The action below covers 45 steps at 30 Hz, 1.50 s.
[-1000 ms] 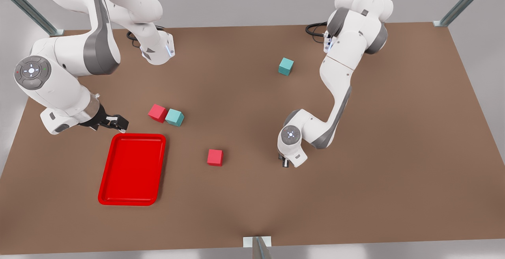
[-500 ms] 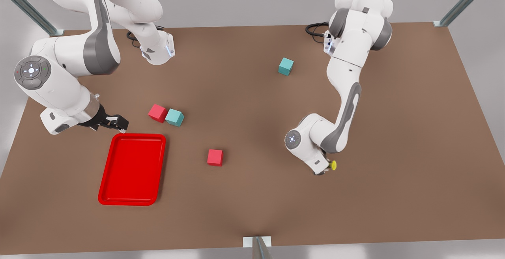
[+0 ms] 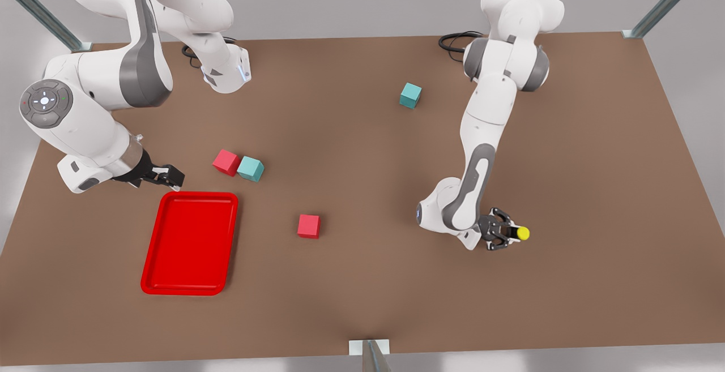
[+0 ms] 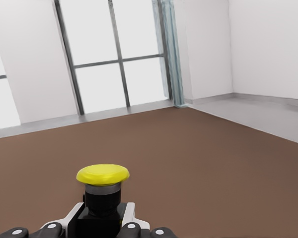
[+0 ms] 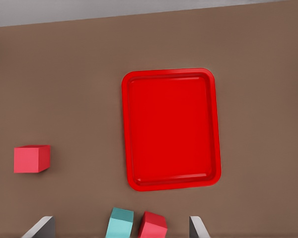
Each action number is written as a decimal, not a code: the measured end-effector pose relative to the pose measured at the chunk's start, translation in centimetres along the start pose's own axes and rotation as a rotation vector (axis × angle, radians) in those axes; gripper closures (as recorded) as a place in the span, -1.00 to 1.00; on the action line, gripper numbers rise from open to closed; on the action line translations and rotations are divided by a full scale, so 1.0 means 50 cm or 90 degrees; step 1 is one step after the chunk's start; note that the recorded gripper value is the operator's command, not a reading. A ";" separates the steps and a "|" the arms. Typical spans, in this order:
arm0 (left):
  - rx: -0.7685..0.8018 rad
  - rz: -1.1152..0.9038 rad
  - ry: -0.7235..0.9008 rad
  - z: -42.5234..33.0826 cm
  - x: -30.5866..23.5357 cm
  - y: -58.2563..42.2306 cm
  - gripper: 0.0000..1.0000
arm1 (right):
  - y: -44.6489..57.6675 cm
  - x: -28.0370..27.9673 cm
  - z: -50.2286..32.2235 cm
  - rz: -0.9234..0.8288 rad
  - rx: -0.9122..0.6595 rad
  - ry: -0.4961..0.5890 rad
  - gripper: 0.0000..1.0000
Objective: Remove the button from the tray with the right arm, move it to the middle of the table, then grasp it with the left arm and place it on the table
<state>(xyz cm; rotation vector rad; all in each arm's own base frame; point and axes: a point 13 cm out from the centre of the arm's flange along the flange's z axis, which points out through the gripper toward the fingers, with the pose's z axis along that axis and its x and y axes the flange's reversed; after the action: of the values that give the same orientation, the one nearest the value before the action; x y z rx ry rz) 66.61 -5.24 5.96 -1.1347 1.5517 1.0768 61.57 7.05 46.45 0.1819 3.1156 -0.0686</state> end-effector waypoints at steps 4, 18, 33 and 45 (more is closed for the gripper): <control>-0.003 -0.040 -0.017 0.003 -0.017 -0.001 0.09 | 0.000 0.000 0.000 0.000 0.000 0.000 -1.00; -0.005 -0.130 -0.038 0.017 0.010 0.012 -1.00 | 0.000 0.000 0.000 -0.001 0.000 0.000 -1.00; -0.146 -0.323 0.367 -0.248 -0.474 0.098 -1.00 | 0.000 0.000 0.002 -0.001 0.000 0.001 -1.00; 0.078 0.086 0.916 -0.139 -0.724 0.378 -1.00 | -0.001 -0.001 0.002 -0.001 0.000 0.001 -1.00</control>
<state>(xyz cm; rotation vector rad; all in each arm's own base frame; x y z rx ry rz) 53.22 -1.56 44.99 -1.8717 2.7099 0.0563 61.60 6.99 46.35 0.1807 3.1172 -0.0679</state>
